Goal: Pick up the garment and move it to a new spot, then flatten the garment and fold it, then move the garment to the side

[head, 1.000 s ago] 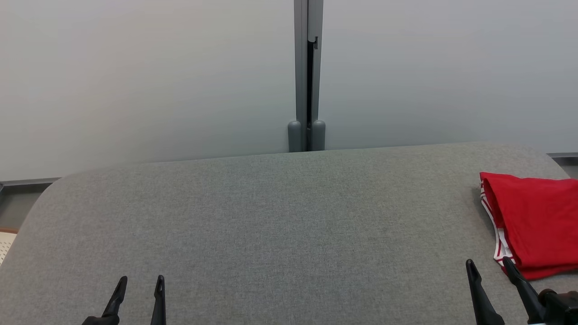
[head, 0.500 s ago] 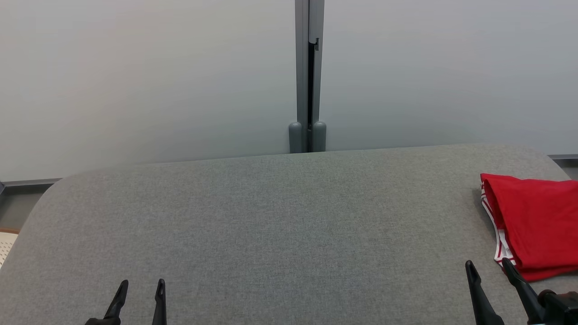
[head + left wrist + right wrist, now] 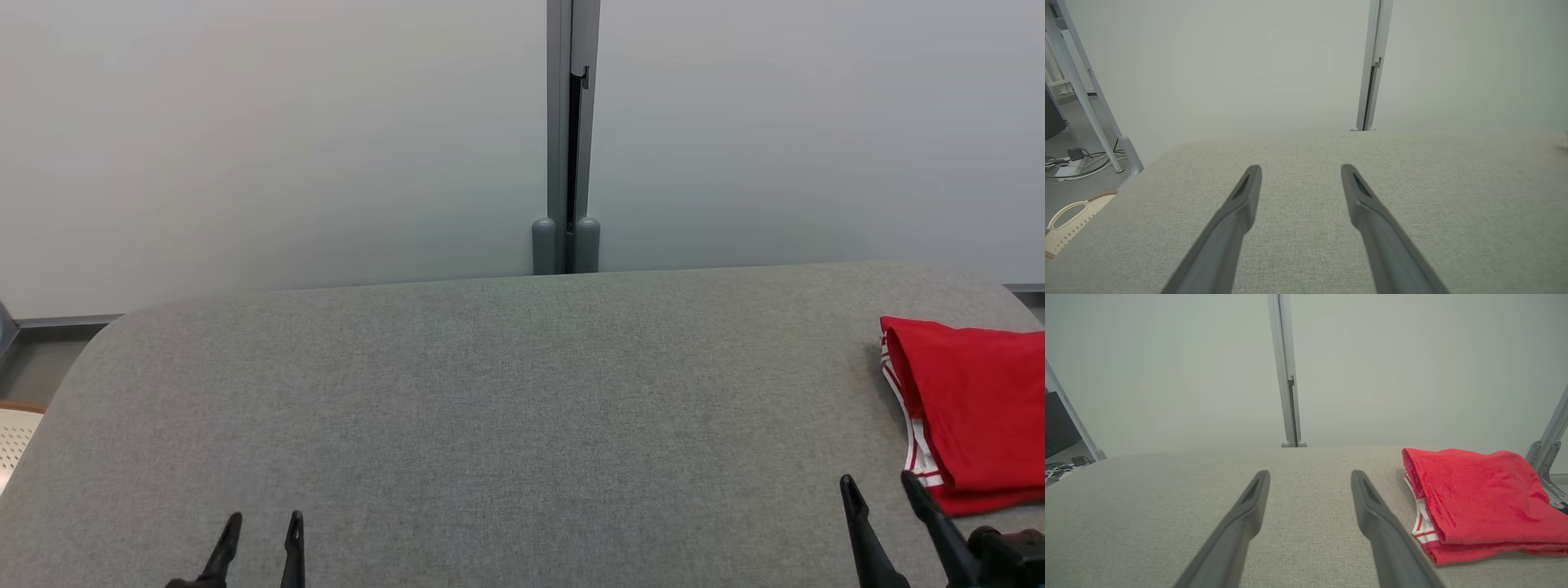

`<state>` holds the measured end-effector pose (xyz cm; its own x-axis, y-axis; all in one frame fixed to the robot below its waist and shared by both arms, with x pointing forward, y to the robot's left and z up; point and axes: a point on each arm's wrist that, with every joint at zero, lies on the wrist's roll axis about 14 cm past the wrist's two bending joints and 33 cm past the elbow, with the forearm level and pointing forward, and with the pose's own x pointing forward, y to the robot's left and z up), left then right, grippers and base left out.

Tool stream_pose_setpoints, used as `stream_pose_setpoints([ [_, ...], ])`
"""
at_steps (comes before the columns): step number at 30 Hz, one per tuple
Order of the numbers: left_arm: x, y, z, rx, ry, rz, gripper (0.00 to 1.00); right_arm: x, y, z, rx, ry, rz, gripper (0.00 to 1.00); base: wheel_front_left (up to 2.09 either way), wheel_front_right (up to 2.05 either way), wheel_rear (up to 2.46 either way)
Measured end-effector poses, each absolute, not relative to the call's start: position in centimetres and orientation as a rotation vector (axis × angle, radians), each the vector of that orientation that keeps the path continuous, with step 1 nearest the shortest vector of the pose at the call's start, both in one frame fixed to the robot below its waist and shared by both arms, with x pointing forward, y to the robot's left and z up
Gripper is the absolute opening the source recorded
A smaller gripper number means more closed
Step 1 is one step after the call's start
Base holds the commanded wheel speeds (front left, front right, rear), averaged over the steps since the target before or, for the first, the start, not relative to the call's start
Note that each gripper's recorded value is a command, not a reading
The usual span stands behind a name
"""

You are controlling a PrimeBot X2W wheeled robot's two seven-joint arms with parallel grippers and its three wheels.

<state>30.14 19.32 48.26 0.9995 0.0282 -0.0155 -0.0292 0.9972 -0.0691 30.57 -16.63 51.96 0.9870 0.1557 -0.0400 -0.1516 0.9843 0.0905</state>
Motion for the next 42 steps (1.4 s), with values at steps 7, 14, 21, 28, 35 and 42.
stream_pose_setpoints([
  [7,29.0,18.8,45.6,-0.128,0.110,0.042,0.00,30.2,-16.4,49.8,0.145,0.115,0.148,0.00,0.00,0.00,0.00],
  [14,29.8,19.4,45.5,-0.279,0.137,0.074,0.00,30.9,-16.6,49.8,0.299,0.115,0.132,0.00,0.00,0.00,0.00],
  [21,30.6,19.6,45.6,-0.407,0.149,0.092,0.00,31.6,-16.9,50.0,0.421,0.111,0.119,0.00,0.00,0.00,0.00],
  [28,31.4,19.8,45.8,-0.523,0.153,0.104,0.00,32.4,-17.2,50.2,0.536,0.103,0.108,0.00,0.00,0.00,0.00],
  [35,32.1,19.7,46.1,-0.636,0.156,0.108,0.00,33.0,-17.3,50.2,0.641,0.101,0.099,0.00,0.00,0.00,0.00],
  [42,32.7,19.9,46.4,-0.735,0.151,0.112,0.00,33.6,-17.6,50.3,0.742,0.093,0.087,0.00,0.00,0.00,0.00],
])
